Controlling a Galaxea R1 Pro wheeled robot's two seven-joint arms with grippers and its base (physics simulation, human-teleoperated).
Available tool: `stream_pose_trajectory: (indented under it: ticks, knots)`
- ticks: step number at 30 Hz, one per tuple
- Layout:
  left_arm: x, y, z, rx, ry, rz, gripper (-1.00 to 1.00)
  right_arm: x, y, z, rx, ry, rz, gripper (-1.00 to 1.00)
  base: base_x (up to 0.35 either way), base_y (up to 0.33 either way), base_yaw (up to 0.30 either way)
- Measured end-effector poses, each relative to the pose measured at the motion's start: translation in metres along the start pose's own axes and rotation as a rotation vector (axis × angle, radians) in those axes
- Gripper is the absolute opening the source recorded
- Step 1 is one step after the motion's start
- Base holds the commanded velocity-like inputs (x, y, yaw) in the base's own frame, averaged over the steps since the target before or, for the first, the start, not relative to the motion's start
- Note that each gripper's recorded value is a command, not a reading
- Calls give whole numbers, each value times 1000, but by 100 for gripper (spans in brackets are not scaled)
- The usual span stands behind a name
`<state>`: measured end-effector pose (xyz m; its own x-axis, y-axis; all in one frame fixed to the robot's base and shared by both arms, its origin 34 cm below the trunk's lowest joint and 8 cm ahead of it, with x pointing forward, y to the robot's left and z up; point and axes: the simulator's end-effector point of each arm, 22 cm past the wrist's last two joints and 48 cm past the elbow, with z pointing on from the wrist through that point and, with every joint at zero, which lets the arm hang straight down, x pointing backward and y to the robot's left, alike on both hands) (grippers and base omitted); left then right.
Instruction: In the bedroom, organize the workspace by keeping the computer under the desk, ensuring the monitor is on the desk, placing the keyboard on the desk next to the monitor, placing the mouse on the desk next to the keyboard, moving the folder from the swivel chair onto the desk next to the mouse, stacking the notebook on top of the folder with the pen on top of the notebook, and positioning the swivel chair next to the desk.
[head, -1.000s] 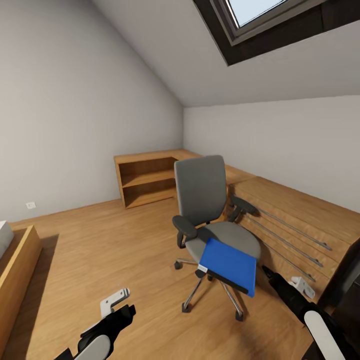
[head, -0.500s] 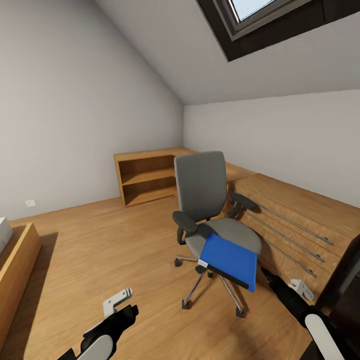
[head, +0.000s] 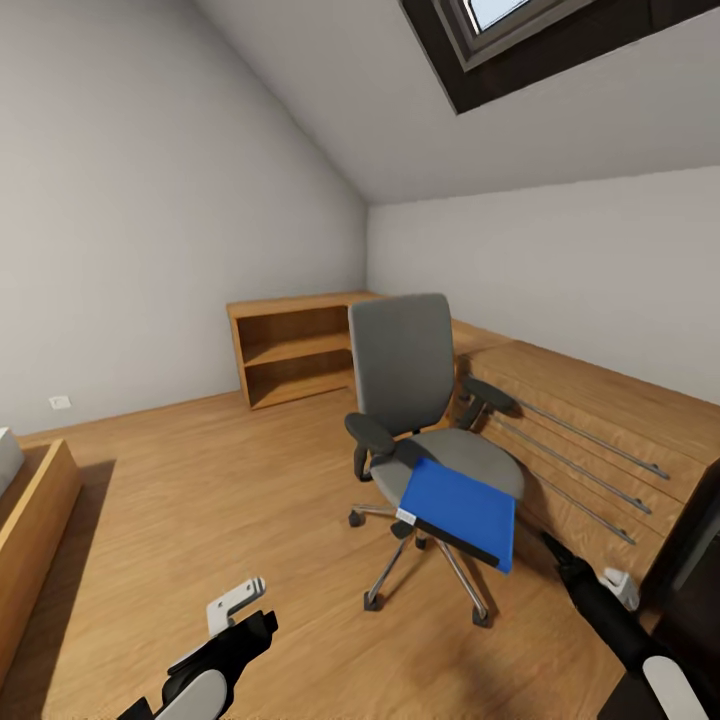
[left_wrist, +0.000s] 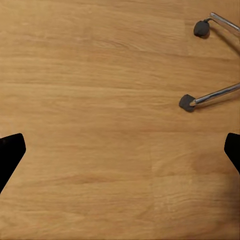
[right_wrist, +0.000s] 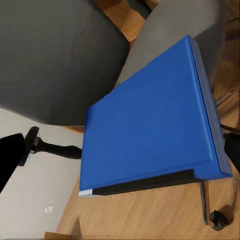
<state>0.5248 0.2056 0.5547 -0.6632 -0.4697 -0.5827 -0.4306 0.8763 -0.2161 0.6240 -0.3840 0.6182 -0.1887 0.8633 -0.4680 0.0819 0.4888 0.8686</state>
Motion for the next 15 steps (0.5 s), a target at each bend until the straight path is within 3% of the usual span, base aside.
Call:
stream_pose_trajectory:
  ticks: [8,15]
  knots:
    - [13,6,12,-2,0,1,100,8,-15,-8,-59,-3,115,100,0,0,0]
    - [24,10,22,-1,1,2,100,14,-36,-13,-69,-8,208,100,0,0,0]
